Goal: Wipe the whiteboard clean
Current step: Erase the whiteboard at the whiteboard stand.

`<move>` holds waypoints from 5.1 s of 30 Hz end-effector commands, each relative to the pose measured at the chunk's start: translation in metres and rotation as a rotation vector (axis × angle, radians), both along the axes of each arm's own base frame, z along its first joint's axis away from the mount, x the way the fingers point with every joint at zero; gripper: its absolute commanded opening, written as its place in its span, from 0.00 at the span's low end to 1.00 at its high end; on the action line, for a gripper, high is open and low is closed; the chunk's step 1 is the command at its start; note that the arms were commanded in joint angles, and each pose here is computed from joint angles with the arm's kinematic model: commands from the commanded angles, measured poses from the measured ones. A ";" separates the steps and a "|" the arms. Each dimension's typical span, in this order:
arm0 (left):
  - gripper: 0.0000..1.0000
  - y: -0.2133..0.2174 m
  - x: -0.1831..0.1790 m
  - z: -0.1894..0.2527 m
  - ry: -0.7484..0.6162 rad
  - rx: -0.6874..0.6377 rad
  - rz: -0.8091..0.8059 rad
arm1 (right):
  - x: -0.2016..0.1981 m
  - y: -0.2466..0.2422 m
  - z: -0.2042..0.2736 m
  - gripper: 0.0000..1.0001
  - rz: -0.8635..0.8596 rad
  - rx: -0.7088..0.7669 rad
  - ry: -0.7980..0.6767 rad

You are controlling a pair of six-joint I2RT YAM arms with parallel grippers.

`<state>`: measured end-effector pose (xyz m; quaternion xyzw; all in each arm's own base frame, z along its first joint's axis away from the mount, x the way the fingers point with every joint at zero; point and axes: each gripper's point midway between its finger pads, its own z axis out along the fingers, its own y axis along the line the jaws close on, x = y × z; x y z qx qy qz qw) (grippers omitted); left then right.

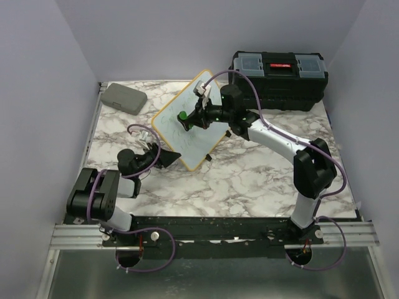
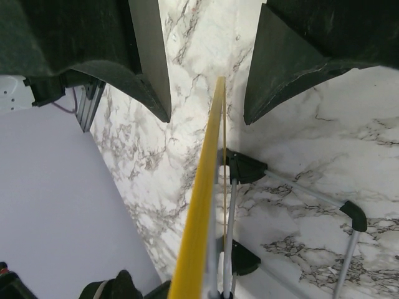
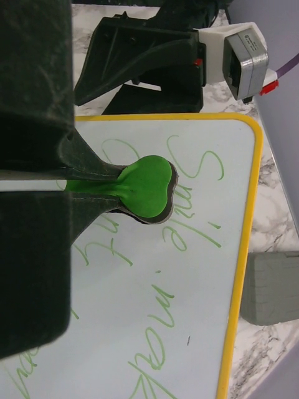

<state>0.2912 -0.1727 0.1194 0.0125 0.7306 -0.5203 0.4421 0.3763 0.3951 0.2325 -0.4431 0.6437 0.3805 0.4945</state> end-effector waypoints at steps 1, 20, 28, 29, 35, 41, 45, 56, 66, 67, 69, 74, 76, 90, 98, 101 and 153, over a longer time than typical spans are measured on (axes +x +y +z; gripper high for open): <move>0.50 0.010 0.009 0.030 -0.149 -0.122 0.110 | 0.007 0.003 -0.002 0.03 -0.020 -0.013 0.011; 0.43 0.036 0.025 0.049 -0.293 -0.070 0.311 | 0.006 0.022 -0.001 0.03 0.018 -0.019 0.036; 0.34 0.035 0.033 0.062 -0.324 -0.085 0.325 | 0.001 0.033 -0.007 0.03 0.031 -0.041 0.030; 0.31 0.035 0.034 0.062 -0.322 -0.084 0.327 | 0.001 0.034 -0.007 0.03 0.032 -0.041 0.031; 0.10 0.030 0.040 0.064 -0.320 -0.085 0.307 | 0.002 0.037 -0.004 0.03 0.035 -0.038 0.028; 0.00 0.028 0.040 0.062 -0.305 -0.073 0.309 | 0.001 0.041 -0.002 0.03 0.041 -0.034 0.022; 0.00 0.027 0.040 0.060 -0.291 -0.071 0.306 | -0.004 0.046 -0.008 0.03 0.052 -0.056 0.034; 0.00 0.026 0.040 0.059 -0.278 -0.077 0.296 | -0.010 0.065 -0.020 0.03 0.047 -0.096 0.006; 0.00 0.024 0.039 0.056 -0.275 -0.071 0.283 | 0.000 0.072 -0.020 0.02 -0.018 -0.113 -0.017; 0.00 0.024 0.039 0.056 -0.276 -0.070 0.285 | 0.001 0.072 -0.021 0.02 -0.026 -0.116 -0.019; 0.00 0.024 0.038 0.056 -0.277 -0.069 0.284 | 0.003 0.072 -0.021 0.02 -0.042 -0.117 -0.017; 0.00 0.023 0.037 0.054 -0.274 -0.065 0.279 | 0.015 0.071 -0.018 0.01 -0.105 -0.114 -0.019; 0.00 0.023 0.036 0.053 -0.273 -0.065 0.278 | 0.018 0.070 -0.018 0.01 -0.124 -0.119 -0.020; 0.00 0.023 0.036 0.054 -0.278 -0.062 0.278 | 0.019 0.058 -0.028 0.01 -0.158 -0.187 -0.010; 0.00 0.022 0.037 0.055 -0.281 -0.053 0.272 | -0.001 0.055 -0.035 0.01 -0.064 -0.233 0.007; 0.00 0.022 0.037 0.055 -0.281 -0.052 0.271 | -0.010 0.058 -0.036 0.01 -0.030 -0.233 0.006; 0.00 0.018 0.036 0.047 -0.265 -0.043 0.247 | -0.033 0.049 -0.055 0.01 0.073 -0.378 -0.002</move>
